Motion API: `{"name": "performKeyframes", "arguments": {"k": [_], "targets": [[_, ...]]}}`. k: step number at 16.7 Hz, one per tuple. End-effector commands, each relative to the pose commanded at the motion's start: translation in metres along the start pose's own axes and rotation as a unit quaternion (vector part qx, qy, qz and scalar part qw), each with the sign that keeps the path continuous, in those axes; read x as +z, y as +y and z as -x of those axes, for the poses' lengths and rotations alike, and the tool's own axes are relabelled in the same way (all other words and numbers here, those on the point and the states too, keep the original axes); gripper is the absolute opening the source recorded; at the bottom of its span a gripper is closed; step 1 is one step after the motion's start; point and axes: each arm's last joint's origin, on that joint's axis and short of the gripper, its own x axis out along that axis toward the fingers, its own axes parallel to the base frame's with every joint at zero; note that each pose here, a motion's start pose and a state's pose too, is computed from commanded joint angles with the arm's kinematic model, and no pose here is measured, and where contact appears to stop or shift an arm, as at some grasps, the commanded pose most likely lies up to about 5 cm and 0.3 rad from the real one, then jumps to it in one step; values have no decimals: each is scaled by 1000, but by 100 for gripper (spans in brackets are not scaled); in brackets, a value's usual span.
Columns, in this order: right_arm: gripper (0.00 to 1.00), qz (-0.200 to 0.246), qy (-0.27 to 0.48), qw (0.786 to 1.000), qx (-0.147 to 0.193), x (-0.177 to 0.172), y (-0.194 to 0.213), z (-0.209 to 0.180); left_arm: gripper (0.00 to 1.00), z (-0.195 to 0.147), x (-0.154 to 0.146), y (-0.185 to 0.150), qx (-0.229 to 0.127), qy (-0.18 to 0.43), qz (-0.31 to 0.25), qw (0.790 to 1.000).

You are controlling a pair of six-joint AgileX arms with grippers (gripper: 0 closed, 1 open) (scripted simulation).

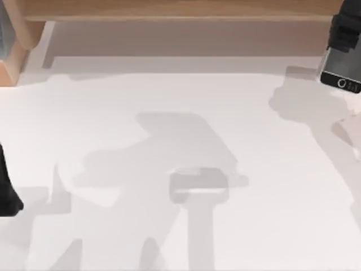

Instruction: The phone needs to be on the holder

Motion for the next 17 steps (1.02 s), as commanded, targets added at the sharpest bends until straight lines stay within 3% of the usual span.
{"name": "performKeyframes", "arguments": {"k": [7,17], "targets": [[0,49,-105,992,-51,13,-55,21,100,0,0,0,0,0,0,1000],[0,92,-135,978,-126,-22,-115,26,100,0,0,0,0,0,0,1000]]}}
